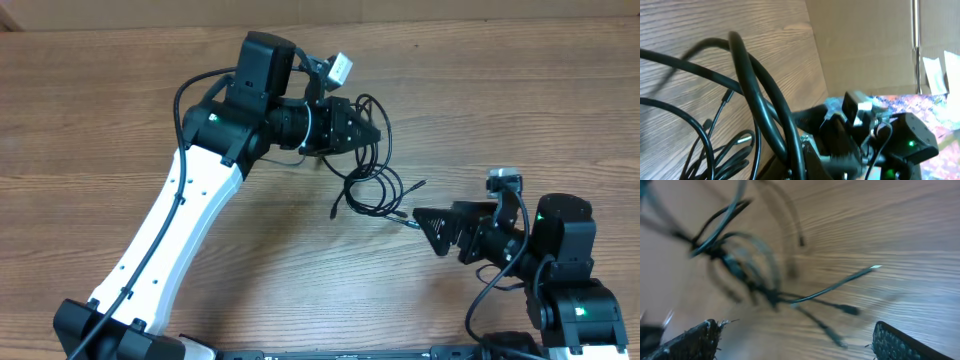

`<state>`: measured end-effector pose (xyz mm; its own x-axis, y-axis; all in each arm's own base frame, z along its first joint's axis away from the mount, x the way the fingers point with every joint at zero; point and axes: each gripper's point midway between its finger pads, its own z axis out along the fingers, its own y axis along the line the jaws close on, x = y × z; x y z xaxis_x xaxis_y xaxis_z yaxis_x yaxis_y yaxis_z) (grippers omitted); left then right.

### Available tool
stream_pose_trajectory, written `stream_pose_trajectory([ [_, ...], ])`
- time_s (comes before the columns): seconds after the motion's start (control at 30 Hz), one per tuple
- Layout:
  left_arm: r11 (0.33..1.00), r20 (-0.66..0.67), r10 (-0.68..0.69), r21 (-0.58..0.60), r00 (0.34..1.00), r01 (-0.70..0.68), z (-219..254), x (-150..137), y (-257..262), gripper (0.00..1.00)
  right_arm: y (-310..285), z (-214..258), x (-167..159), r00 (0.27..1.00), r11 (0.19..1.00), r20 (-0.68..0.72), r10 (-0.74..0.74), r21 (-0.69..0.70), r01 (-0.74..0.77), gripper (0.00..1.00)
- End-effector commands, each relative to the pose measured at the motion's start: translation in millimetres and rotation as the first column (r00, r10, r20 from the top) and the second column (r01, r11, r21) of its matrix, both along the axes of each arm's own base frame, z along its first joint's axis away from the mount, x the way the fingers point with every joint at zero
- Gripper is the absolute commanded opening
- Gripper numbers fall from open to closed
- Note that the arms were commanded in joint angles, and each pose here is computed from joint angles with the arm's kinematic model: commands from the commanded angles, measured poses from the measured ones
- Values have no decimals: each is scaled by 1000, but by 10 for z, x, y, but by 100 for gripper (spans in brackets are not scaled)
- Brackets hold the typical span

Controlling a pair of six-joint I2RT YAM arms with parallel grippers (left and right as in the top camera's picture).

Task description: Untangle cables

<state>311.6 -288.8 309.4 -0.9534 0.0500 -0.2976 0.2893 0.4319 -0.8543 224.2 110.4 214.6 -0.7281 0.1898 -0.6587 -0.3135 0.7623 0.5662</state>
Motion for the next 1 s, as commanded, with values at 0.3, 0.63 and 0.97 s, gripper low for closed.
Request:
stream_pose_trajectory([
  [0.3, 977, 63, -167, -122, 984, 174, 335, -353, -376, 4, 178, 261, -103, 973, 984, 147, 180, -15, -180, 99],
  [0.63, 959, 106, -215, -162, 971, 231, 477, -520, -629, 4, 265, 360, -141, 949, 968, 199, 244, 4, -249, 68],
  [0.97, 965, 139, -184, -165, 973, 206, 501, -391, -554, 4, 259, 294, -112, 957, 970, 165, 239, 8, -244, 4],
])
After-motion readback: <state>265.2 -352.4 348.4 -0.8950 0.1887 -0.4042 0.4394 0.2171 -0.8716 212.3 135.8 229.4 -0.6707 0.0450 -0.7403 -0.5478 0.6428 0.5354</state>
